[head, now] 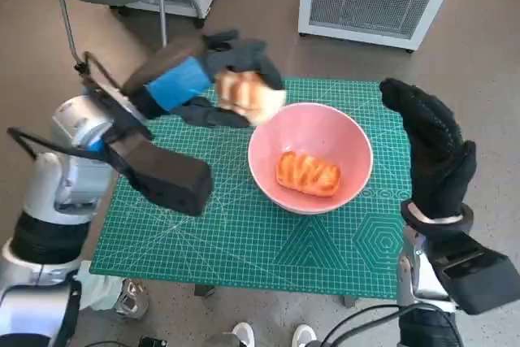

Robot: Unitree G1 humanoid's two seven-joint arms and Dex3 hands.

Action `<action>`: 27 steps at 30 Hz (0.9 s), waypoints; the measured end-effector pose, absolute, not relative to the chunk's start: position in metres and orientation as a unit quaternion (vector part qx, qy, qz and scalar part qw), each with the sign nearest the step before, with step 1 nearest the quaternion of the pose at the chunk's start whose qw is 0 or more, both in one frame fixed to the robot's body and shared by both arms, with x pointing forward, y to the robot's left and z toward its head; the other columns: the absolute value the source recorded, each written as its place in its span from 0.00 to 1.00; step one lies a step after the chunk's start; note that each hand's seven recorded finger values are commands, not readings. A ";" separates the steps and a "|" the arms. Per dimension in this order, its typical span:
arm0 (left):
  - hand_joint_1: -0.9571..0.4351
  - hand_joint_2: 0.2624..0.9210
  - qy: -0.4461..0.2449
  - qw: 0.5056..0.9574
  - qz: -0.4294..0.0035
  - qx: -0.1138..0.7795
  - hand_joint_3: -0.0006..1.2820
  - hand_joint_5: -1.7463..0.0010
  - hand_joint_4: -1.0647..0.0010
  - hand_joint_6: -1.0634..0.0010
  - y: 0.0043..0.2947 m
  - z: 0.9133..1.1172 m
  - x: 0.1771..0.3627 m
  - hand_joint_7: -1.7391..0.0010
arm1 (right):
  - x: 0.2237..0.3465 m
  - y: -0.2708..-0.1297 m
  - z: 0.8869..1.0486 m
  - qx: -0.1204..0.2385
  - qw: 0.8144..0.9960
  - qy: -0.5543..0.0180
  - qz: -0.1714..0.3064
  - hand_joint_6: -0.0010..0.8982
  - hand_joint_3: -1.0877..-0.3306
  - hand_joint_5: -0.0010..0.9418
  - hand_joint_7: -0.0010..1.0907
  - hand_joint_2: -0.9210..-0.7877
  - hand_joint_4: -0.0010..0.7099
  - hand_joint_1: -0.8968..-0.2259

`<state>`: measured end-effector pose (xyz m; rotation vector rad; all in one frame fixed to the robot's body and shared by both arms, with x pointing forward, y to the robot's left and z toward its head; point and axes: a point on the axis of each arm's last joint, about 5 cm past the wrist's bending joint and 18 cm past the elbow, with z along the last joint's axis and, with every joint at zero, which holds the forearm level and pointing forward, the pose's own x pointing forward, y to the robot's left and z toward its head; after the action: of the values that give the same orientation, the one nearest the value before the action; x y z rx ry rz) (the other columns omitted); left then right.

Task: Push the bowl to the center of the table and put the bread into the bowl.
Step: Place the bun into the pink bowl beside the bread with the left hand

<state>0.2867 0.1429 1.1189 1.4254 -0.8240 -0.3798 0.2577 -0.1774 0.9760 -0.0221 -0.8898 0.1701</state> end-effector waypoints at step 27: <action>0.47 0.86 -0.153 0.624 -0.296 0.707 0.01 0.99 0.98 0.83 0.088 1.059 0.314 0.97 | 0.254 -0.178 0.971 -0.013 0.902 -0.424 0.080 0.00 0.34 0.02 0.52 0.00 0.38 0.57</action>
<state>0.3143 0.0878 1.0587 1.6237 -0.3506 -0.6795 0.2537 -0.1784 0.9714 -0.0261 -0.8772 0.1650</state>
